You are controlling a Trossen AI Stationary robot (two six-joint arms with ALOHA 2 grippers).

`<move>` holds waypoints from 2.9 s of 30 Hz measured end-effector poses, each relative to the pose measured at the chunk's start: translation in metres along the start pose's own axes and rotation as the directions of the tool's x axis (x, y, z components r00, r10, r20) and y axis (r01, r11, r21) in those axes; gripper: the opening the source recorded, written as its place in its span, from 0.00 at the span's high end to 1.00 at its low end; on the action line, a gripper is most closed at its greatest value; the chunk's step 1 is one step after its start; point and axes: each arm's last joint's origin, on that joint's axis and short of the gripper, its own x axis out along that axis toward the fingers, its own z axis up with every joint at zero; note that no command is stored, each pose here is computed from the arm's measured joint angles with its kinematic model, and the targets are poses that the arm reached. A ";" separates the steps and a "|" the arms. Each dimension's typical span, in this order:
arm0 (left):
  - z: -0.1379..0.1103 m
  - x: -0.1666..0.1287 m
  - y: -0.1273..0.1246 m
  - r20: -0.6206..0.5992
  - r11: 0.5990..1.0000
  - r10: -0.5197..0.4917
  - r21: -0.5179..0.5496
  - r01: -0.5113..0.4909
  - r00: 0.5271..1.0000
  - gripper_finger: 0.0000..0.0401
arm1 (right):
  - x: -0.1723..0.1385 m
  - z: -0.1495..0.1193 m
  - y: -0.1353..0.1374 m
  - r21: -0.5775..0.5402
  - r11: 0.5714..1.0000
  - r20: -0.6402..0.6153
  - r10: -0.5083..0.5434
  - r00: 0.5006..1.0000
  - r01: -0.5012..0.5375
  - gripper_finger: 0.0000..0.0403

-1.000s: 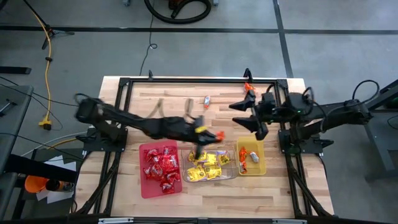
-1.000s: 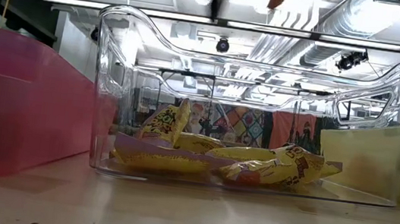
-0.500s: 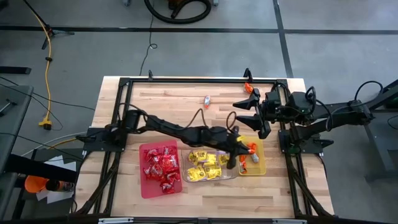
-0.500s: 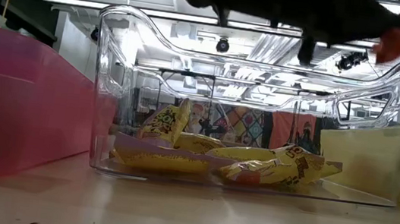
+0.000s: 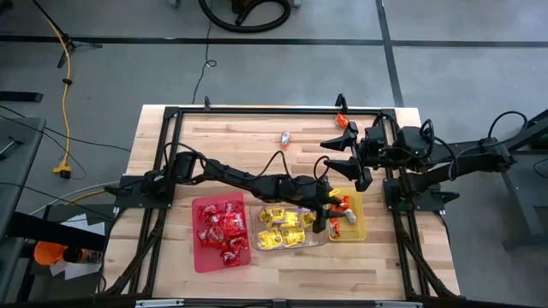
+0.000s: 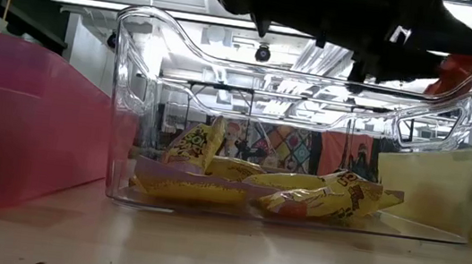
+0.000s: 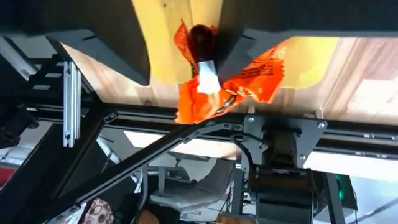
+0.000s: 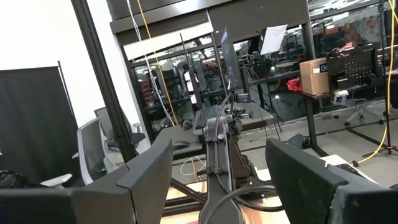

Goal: Sort candy
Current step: Put the orange chocolate into the yellow bin

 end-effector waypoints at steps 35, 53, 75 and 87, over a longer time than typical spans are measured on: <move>0.006 0.000 -0.016 -0.171 0.960 0.101 0.277 -0.051 0.980 0.45 | -0.061 -0.024 -0.002 0.272 0.941 -0.463 -0.056 0.884 0.202 0.37; 0.019 -0.018 -0.005 -0.264 0.969 0.095 0.245 -0.029 0.960 0.45 | -0.074 -0.037 -0.007 0.239 0.917 -0.607 -0.116 0.786 0.320 0.37; 0.048 -0.262 0.024 0.131 0.914 0.355 -0.257 -0.314 0.926 0.49 | -0.052 -0.053 -0.012 -0.051 0.953 -0.637 -0.261 0.725 0.299 0.37; 0.007 -0.291 0.001 0.022 0.861 0.502 -0.101 -0.498 0.864 0.49 | 0.015 -0.092 -0.048 -0.103 0.856 -0.603 -0.458 0.653 0.506 0.37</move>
